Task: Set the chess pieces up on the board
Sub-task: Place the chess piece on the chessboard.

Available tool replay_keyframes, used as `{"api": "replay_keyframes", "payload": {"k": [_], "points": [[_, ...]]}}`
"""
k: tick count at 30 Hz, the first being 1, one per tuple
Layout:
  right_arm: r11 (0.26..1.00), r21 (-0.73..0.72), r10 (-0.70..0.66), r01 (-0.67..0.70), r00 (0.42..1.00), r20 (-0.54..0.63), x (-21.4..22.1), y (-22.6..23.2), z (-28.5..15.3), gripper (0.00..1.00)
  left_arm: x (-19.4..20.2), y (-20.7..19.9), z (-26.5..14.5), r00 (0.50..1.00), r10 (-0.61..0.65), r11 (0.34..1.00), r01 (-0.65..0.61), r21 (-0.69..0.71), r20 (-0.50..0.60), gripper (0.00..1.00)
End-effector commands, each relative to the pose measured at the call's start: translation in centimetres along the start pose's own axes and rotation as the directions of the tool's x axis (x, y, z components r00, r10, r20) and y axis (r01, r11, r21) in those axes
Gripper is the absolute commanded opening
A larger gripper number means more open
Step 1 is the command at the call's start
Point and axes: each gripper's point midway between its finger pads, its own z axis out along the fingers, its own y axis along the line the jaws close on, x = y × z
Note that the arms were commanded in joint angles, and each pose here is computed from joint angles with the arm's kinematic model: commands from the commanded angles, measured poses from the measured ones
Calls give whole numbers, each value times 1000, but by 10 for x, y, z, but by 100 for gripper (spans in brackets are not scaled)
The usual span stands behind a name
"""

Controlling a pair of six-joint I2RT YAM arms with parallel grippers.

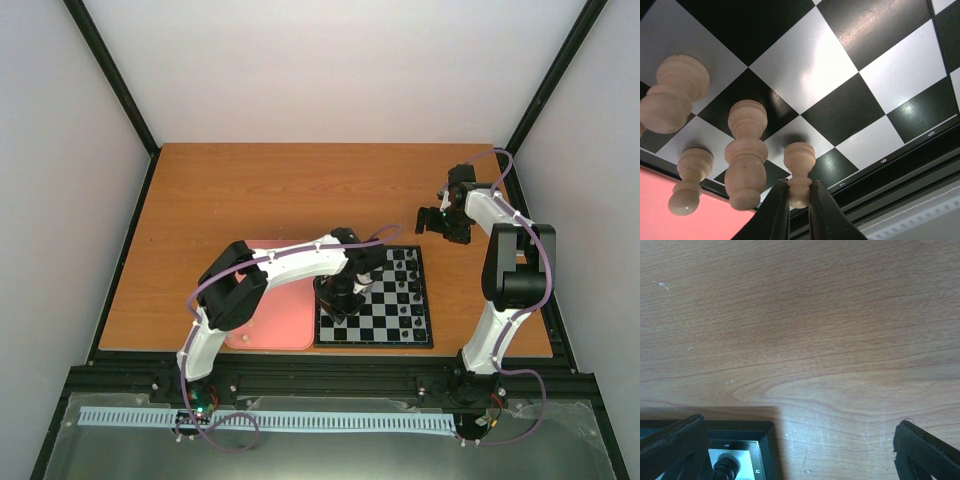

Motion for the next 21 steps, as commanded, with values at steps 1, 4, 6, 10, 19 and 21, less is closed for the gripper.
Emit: {"api": "replay_keyframes", "payload": {"k": [1, 4, 6, 10, 19, 21], "points": [[1000, 16, -18, 18, 1000, 9, -3, 0, -2, 100, -1, -4, -2, 999, 42, 999, -42, -14, 4, 5], [1000, 18, -17, 17, 1000, 6, -3, 0, 0, 100, 1, -3, -2, 999, 45, 999, -45, -15, -2, 6], [1000, 18, -16, 16, 1000, 4, -3, -1, 0, 100, 1, -3, -1, 999, 49, 999, -49, -15, -5, 6], [1000, 21, -17, 17, 1000, 2, -2, -1, 1, 100, 4, -2, 1, 998, 55, 998, -55, -17, -19, 8], [1000, 21, -17, 17, 1000, 3, -3, -1, 1, 100, 6, -1, 1, 998, 61, 998, -61, -19, -26, 16], [1000, 19, -16, 16, 1000, 4, -3, -1, 0, 100, 4, -2, 1, 998, 62, 998, -62, -19, -23, 18]]}}
